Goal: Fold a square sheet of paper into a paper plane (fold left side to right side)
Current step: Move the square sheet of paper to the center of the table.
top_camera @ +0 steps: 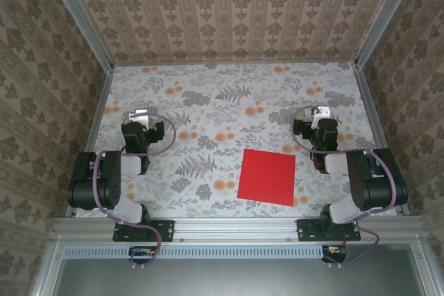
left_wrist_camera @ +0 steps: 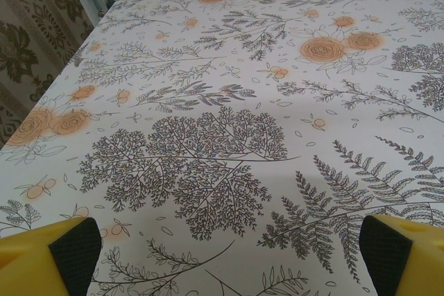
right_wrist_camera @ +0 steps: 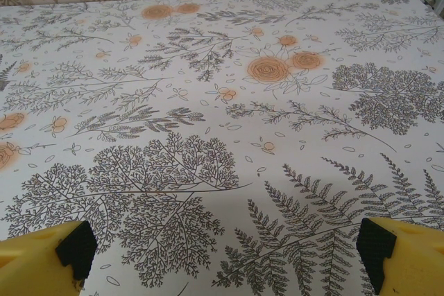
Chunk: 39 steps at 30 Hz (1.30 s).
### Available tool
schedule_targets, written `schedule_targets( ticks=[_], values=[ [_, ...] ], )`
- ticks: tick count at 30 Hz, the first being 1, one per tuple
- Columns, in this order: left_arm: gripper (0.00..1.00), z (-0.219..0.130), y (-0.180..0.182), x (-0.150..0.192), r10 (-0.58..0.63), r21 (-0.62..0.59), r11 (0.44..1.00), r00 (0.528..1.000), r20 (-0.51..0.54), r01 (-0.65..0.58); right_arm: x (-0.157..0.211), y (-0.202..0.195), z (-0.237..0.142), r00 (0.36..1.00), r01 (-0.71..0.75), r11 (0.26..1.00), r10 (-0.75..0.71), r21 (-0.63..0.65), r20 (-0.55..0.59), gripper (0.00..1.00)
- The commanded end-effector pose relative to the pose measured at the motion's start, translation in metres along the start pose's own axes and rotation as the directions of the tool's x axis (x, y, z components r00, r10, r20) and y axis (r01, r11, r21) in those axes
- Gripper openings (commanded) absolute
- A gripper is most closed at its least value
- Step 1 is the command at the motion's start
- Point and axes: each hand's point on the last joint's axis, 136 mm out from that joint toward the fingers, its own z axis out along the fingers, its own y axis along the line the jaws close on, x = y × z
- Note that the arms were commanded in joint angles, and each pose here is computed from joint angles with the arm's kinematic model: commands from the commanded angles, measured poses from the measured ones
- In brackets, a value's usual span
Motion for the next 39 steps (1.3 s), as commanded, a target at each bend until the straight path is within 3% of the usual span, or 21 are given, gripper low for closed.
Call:
schedule_targets(
  ticks=[1,5,10,12,17,21,27,33,39],
  values=[
    [1.0,0.005,0.001,-0.013,0.012,-0.003,1.0,0.999,0.033,-0.012,-0.014,0.001,0.003,0.999,0.002,1.0,-0.002,0.008,0.041,1.0],
    [1.0,-0.001,0.0,-0.022,0.019,0.006,1.0,0.998,0.054,-0.019,-0.016,-0.001,0.002,0.999,-0.005,1.0,0.004,0.02,0.042,1.0],
    [1.0,-0.028,0.001,-0.063,0.017,0.02,1.0,0.997,0.07,-0.018,-0.046,-0.012,-0.015,0.999,-0.027,0.996,0.025,0.079,0.027,1.0],
    [1.0,-0.041,-0.002,-0.083,-0.024,0.05,0.999,0.997,0.071,0.02,-0.056,-0.013,-0.025,0.998,-0.064,0.994,0.062,0.086,0.017,1.0],
    [1.0,-0.067,-0.034,-0.11,-0.174,0.18,0.967,0.984,-0.047,0.18,-0.068,-0.002,-0.046,0.975,-0.206,0.977,0.209,0.044,-0.072,1.0],
    [1.0,-0.094,-0.104,-0.106,-0.195,0.389,0.882,0.958,-0.212,0.266,-0.065,0.012,-0.068,0.923,-0.328,0.944,0.327,0.029,-0.202,1.0],
    [0.97,-0.163,-0.232,-0.062,0.099,0.682,0.702,0.92,-0.378,0.205,-0.033,0.02,-0.101,0.877,-0.322,0.944,0.325,0.07,-0.353,1.0],
    [0.94,-0.227,-0.331,-0.025,0.376,0.855,0.499,0.854,-0.36,0.14,-0.017,0.005,-0.125,0.88,-0.295,0.947,0.32,0.125,-0.35,1.0],
    [0.85,-0.255,-0.4,0.021,0.568,0.923,0.349,0.747,-0.345,0.16,-0.024,-0.001,-0.134,0.893,-0.285,0.948,0.316,0.142,-0.319,1.0]
  ],
)
